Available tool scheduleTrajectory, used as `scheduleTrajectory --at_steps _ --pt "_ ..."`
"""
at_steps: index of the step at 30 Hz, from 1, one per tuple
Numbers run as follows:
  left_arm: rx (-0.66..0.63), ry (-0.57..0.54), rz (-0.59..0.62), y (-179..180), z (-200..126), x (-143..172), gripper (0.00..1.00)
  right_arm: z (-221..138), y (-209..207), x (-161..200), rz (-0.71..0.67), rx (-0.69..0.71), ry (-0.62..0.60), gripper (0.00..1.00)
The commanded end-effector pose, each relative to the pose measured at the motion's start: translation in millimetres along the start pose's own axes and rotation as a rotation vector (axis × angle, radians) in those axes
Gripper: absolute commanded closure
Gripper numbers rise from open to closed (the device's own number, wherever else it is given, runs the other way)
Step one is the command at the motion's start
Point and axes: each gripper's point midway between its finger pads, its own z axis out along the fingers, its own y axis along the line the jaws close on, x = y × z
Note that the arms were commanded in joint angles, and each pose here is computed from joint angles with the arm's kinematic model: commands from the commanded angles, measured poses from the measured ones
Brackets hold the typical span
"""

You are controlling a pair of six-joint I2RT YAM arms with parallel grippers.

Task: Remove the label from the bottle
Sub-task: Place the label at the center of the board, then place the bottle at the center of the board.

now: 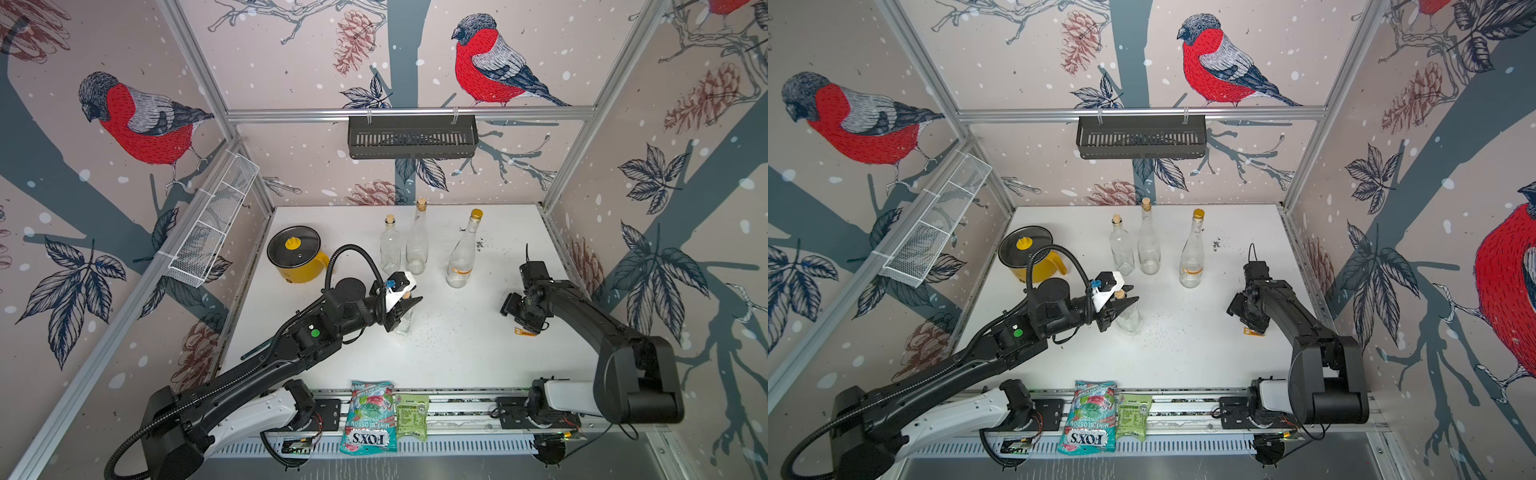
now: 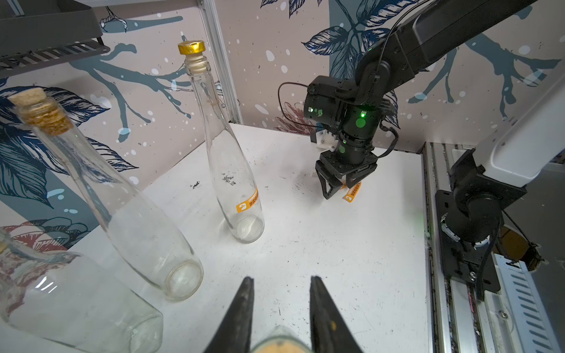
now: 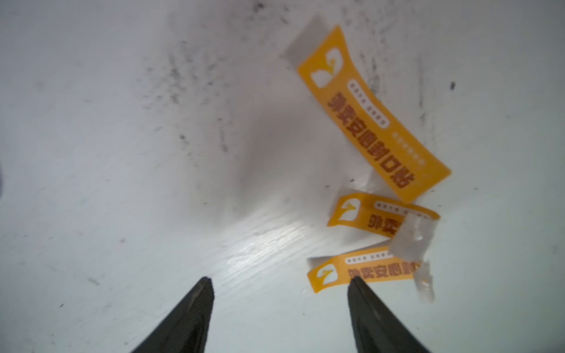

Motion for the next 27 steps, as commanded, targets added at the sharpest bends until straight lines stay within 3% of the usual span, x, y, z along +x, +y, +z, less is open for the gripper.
scheduleTrajectory --at_steps 1,8,17,27 --pt "-0.022 -0.106 0.047 5 -2 -30 1.0 -15 7 -15 -0.039 0.003 -0.099 0.16" --pt "-0.084 -0.094 0.043 18 4 -30 1.0 -55 55 -39 -0.193 -0.123 -0.305 0.0" --pt "-0.155 -0.126 0.058 33 8 -46 1.0 -112 91 -53 -0.301 -0.356 -0.633 0.0" --pt "-0.162 -0.098 0.044 45 27 -47 1.0 -134 57 -77 -0.244 -0.26 -0.815 0.01"
